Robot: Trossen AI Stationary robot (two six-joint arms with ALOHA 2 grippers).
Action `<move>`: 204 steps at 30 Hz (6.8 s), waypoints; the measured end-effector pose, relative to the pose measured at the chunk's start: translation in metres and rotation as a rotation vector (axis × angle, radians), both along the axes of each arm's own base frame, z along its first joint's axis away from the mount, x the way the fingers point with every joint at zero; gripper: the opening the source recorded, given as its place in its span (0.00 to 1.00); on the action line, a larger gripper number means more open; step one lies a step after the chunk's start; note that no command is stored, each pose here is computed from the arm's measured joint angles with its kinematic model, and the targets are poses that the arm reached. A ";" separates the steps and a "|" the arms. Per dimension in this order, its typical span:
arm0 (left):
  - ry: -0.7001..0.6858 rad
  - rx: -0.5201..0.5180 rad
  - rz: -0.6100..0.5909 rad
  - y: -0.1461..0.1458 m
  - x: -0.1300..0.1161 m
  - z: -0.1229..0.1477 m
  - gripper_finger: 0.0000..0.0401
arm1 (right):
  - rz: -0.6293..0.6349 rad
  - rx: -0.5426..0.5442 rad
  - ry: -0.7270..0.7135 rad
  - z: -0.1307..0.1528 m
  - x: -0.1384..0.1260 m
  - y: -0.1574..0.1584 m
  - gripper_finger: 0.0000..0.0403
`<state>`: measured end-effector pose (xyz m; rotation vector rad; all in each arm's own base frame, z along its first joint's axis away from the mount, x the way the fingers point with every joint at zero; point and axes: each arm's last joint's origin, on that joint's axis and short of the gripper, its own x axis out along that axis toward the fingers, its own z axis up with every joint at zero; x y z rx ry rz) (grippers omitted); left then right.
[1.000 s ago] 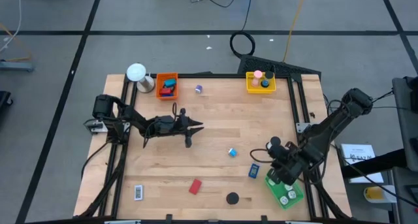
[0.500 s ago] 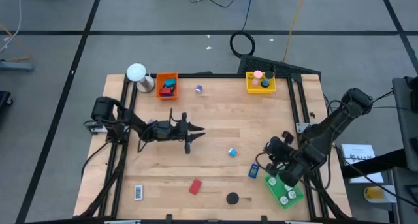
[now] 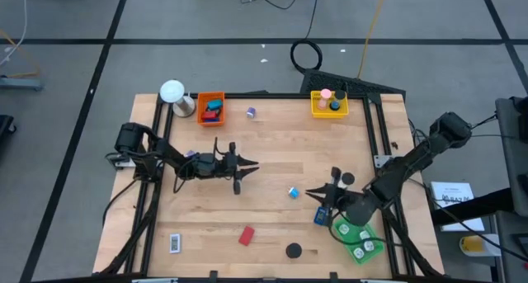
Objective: Pick & Place Office items
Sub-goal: Put the bottom violet charger adapter into the green bin
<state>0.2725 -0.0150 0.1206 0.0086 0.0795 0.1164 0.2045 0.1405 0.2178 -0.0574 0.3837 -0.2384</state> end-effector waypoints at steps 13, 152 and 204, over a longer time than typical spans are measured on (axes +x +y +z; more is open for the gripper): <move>-0.027 -0.110 -0.022 0.003 0.000 0.002 0.06 | 0.023 -0.074 -0.056 -0.001 0.010 -0.011 0.01; 0.772 -0.534 0.287 0.065 -0.055 0.043 0.33 | 0.025 -0.074 -0.055 -0.001 0.010 -0.011 0.02; 0.907 -0.458 -0.198 0.000 0.032 0.012 0.47 | 0.025 -0.073 -0.056 -0.001 0.010 -0.011 0.01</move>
